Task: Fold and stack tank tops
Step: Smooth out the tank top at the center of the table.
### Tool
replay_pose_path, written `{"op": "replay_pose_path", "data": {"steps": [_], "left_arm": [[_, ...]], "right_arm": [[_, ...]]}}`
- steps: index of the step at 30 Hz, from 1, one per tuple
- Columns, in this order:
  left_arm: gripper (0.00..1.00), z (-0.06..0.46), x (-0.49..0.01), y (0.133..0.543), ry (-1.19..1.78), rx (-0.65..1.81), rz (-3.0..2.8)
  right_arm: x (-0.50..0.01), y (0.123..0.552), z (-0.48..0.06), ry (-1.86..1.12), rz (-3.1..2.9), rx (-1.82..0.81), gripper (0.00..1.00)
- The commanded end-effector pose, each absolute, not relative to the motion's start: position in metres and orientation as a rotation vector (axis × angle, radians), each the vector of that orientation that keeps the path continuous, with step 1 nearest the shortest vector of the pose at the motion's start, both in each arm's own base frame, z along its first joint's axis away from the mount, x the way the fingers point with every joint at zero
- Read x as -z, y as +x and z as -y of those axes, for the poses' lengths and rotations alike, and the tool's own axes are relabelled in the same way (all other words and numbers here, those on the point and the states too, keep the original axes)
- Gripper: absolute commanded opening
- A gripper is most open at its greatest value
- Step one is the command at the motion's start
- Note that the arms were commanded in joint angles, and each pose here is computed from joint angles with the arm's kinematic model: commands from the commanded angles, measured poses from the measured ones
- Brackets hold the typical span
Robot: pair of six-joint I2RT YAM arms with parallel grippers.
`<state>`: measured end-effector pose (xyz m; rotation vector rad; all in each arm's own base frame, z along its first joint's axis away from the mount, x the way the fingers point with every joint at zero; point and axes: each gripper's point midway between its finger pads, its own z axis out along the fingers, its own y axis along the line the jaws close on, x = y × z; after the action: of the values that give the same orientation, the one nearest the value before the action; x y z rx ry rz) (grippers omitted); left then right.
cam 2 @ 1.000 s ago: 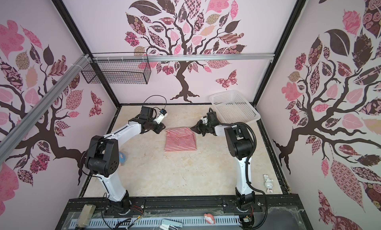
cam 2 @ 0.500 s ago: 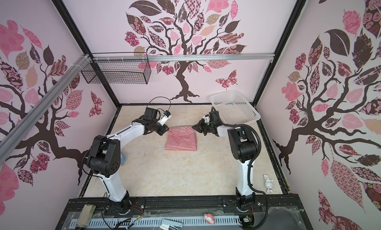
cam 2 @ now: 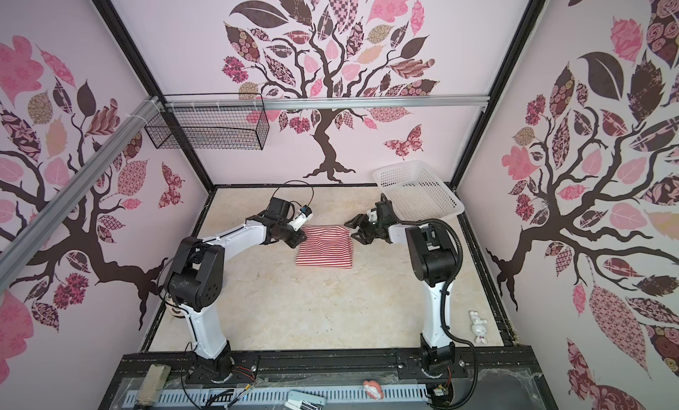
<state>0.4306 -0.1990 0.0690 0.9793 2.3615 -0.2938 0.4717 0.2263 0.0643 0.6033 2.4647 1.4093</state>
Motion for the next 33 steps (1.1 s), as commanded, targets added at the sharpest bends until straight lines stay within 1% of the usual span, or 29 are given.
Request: {"op": "replay_pose_path", "data": {"steps": [1, 4, 6, 11, 14, 19, 23, 33], "left_arm": [[0.29, 0.195, -0.073, 0.425, 0.977, 0.286, -2.356], [0.29, 0.193, -0.07, 0.428, 0.973, 0.262, -2.367], [0.29, 0.188, -0.072, 0.436, 0.941, 0.221, -2.364], [0.29, 0.186, -0.083, 0.453, 0.878, 0.247, -2.345], [0.29, 0.191, -0.08, 0.46, 0.897, 0.268, -2.351], [0.29, 0.2, -0.071, 0.474, 0.92, 0.308, -2.361], [0.29, 0.204, -0.063, 0.486, 0.943, 0.294, -2.403], [0.29, 0.205, -0.051, 0.514, 0.953, 0.235, -2.431]], "right_arm": [[-0.124, 0.472, -0.231, 0.389, -2.397, -1.311, 0.65], [-0.142, 0.465, -0.246, 0.252, -2.393, -1.263, 0.61], [-0.141, 0.462, -0.26, 0.203, -2.411, -1.285, 0.54], [-0.121, 0.459, -0.289, 0.133, -2.476, -1.361, 0.34], [-0.103, 0.46, -0.296, 0.119, -2.532, -1.335, 0.28], [-0.086, 0.463, -0.293, 0.131, -2.577, -1.288, 0.26], [-0.07, 0.472, -0.287, 0.176, -2.606, -1.255, 0.26], [-0.053, 0.5, -0.265, 0.297, -2.6, -1.255, 0.25]]}}
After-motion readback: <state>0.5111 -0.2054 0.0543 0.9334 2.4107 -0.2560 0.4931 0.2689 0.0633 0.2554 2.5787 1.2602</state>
